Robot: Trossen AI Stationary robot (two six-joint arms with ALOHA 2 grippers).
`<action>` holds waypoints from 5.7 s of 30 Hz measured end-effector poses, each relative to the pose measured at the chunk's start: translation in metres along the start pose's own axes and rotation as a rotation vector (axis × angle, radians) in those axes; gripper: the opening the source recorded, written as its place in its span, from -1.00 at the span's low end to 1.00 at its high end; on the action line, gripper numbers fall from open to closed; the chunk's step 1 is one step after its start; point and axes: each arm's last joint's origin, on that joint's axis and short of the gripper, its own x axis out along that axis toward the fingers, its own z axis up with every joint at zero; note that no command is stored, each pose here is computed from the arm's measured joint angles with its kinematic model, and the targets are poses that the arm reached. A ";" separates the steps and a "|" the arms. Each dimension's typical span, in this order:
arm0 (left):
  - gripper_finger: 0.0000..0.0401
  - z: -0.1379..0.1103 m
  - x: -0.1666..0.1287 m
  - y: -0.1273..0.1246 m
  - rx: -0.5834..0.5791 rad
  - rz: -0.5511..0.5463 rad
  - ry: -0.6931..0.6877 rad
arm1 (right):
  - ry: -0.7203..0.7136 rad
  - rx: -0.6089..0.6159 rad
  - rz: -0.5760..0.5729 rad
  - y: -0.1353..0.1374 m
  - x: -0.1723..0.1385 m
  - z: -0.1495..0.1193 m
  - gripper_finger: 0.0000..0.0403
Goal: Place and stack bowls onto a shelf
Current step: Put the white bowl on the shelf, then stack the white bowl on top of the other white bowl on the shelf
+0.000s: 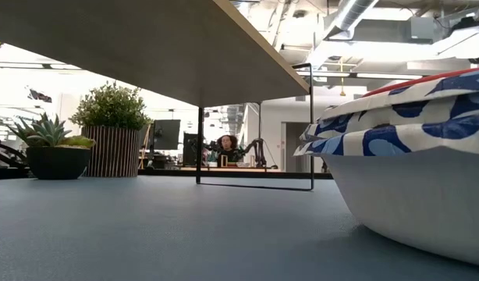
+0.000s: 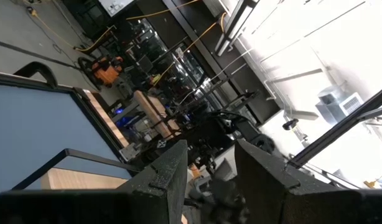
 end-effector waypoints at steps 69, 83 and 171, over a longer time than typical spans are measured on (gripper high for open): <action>-0.40 -0.003 0.000 0.004 0.001 0.054 0.014 | 0.141 0.429 -0.468 -0.091 -0.049 -0.177 0.09; -0.40 -0.006 0.000 0.007 -0.048 0.068 0.043 | 0.126 0.457 -0.292 -0.099 0.003 -0.185 0.08; -0.40 -0.007 0.000 0.007 -0.047 0.062 0.060 | 0.088 -0.052 0.374 0.026 -0.023 0.043 -0.90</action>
